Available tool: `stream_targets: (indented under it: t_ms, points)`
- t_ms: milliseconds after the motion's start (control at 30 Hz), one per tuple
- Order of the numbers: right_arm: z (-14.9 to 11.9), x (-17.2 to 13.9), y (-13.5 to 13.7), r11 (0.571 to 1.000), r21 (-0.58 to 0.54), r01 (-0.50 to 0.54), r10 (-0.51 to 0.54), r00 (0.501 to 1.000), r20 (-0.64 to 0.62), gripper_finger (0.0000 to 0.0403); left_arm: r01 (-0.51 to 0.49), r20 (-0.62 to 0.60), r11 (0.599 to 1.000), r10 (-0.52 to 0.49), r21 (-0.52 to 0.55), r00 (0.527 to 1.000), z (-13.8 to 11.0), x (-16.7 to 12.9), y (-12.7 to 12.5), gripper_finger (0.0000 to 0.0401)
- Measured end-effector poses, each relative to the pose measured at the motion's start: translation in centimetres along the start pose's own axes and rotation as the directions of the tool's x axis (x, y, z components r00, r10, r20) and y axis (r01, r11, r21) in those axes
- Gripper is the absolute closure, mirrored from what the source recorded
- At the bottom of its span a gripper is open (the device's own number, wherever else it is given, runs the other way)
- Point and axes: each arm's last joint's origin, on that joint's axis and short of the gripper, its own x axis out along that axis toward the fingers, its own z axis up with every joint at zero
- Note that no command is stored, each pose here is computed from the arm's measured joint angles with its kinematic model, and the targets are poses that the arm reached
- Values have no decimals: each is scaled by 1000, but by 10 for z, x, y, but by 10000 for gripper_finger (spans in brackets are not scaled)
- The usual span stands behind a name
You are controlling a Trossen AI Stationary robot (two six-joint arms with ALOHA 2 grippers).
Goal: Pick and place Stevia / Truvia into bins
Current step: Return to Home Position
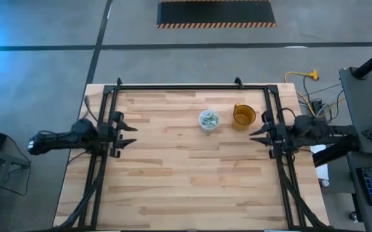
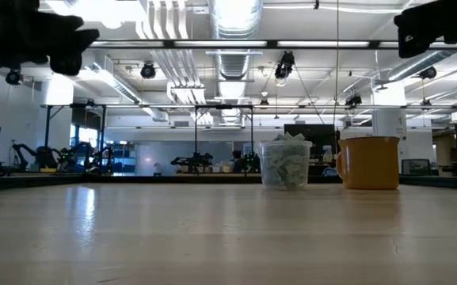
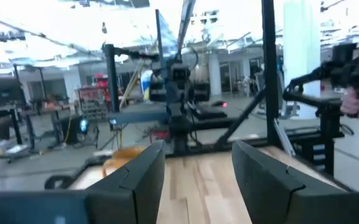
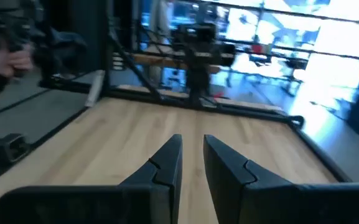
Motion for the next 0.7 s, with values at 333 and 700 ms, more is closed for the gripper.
stream_targets:
  t_ms: [333, 700]
  points:
    - [-34, 16, 3, 998, 43, -43, 41, 997, 61, 346, 1, -37, 1000, -2, -29, 999, -20, 10, -1, 230]
    - [-67, 26, 7, 995, 25, -101, 98, 990, 101, 346, 5, -72, 1000, -5, -7, 997, -26, 9, -1, 230]
